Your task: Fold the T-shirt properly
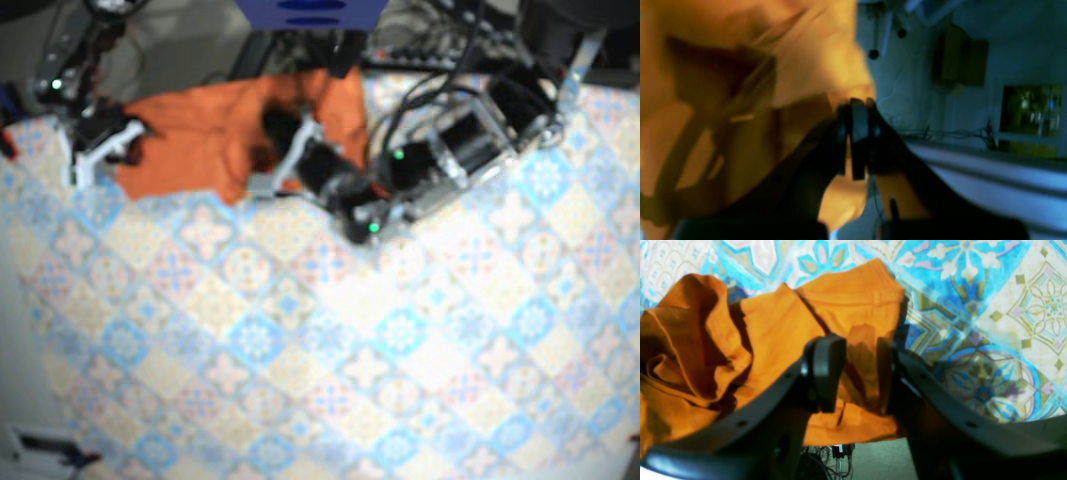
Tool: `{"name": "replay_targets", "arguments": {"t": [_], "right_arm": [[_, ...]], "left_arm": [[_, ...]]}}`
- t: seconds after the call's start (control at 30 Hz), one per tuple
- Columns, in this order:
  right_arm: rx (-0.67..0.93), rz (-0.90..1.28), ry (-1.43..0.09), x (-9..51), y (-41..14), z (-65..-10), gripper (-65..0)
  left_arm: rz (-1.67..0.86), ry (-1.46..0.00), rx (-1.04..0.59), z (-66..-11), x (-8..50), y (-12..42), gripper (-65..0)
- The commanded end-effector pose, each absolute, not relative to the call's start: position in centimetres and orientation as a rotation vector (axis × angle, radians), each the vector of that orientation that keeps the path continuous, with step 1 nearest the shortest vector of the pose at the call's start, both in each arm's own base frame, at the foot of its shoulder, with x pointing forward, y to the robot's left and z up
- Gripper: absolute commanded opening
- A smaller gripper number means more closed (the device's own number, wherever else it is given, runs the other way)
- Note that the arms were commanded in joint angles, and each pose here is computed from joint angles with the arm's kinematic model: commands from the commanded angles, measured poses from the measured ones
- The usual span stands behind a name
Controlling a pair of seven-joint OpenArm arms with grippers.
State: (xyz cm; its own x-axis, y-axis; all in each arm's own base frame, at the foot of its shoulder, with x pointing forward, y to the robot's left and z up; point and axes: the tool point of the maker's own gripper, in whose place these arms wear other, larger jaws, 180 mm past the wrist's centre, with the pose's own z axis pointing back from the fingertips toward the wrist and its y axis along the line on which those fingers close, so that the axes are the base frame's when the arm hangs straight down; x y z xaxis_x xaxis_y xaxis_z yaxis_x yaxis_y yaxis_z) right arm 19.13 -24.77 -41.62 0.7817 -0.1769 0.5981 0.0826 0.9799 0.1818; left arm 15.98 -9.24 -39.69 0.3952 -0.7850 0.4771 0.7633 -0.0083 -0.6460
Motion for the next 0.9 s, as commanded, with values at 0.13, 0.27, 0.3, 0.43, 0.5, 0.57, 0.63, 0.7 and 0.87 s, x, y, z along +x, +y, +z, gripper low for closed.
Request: {"name": "replay_targets", "arguments": {"t": [0.13, 0.27, 0.3, 0.43, 0.5, 0.57, 0.63, 0.7, 0.87], "right_arm": [[0.146, -0.132, -0.706, 20.0, -25.1, -40.6, -45.3], [0.146, -0.132, -0.704, 20.0, -25.1, -40.6, -45.3], [0.146, -0.132, -0.704, 20.0, -25.1, -40.6, -45.3], [0.146, -0.132, -0.704, 20.0, -25.1, -40.6, -45.3], [0.146, -0.132, -0.706, 20.0, -25.1, -40.6, -45.3], [0.146, -0.132, -0.706, 20.0, -25.1, -40.6, -45.3], [0.147, -0.132, -0.705, 20.0, -25.1, -40.6, -45.3], [0.149, -0.134, -0.701, 20.0, -25.1, -40.7, -45.3], [0.149, -0.14, -0.695, 19.8, -25.2, -41.0, -45.3]], "left_arm": [[-1.274, 0.006, -0.98, -39.7, 16.5, -12.0, -65.0], [-1.259, 0.033, -0.948, -40.9, 16.8, -12.4, -65.0], [-1.256, 0.029, -0.951, -40.8, 16.9, -12.4, -65.0], [-1.244, -0.021, -0.971, -39.3, 18.4, -12.9, -65.0], [-1.228, -0.055, -1.005, -38.2, 19.0, -13.3, -65.0], [-1.219, -0.086, -1.021, -37.3, 19.6, -13.0, -65.0], [-1.233, -0.08, -1.018, -37.0, 19.6, -12.6, -65.0], [-1.242, -0.07, -1.004, -37.2, 19.5, -12.3, -65.0], [-1.24, -0.005, -0.923, -39.6, 19.0, -9.0, -65.0]]}}
